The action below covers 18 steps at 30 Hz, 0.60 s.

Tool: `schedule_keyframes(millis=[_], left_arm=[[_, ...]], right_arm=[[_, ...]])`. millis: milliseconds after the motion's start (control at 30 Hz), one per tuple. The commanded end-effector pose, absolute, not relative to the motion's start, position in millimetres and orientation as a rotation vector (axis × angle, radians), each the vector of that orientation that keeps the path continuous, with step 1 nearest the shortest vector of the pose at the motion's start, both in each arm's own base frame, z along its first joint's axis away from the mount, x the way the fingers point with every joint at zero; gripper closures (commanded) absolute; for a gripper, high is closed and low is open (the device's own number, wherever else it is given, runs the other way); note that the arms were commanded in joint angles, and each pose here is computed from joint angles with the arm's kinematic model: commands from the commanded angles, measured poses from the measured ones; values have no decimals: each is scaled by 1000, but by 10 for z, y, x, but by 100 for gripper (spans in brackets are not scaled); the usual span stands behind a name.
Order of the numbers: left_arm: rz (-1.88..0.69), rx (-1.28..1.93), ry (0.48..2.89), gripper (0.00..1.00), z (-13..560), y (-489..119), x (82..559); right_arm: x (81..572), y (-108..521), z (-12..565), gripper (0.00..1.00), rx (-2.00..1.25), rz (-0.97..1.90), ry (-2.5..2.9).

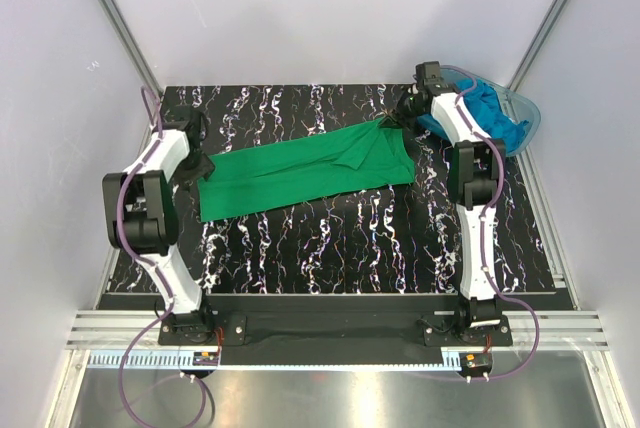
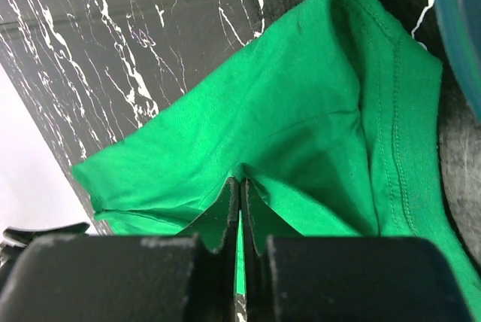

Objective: Fold and stack the t-shirts
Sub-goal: Fold the tshirt

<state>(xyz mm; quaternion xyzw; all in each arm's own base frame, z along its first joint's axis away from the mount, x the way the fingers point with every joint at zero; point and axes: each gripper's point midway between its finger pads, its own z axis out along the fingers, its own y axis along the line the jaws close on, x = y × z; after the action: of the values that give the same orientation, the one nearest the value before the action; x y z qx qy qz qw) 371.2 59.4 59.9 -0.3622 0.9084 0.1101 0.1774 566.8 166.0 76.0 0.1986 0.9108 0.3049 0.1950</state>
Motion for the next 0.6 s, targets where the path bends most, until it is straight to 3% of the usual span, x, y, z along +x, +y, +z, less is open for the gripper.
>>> schedule_keyframes(millis=[0, 133, 333, 567], left_arm=[[236, -963, 2470, 43, 994, 594, 3821], [150, -902, 2472, 46, 1004, 461, 3767], [-52, -798, 2557, 52, 821, 109, 3621], [-189, -676, 2578, 52, 801, -189, 3586]], right_arm=[[5832, 1783, 1013, 94, 509, 919, 2469], [5879, 1797, 907, 81, 539, 936, 2472], [6051, 1838, 1039, 70, 488, 973, 2433], [5754, 1686, 1269, 55, 429, 849, 2503]])
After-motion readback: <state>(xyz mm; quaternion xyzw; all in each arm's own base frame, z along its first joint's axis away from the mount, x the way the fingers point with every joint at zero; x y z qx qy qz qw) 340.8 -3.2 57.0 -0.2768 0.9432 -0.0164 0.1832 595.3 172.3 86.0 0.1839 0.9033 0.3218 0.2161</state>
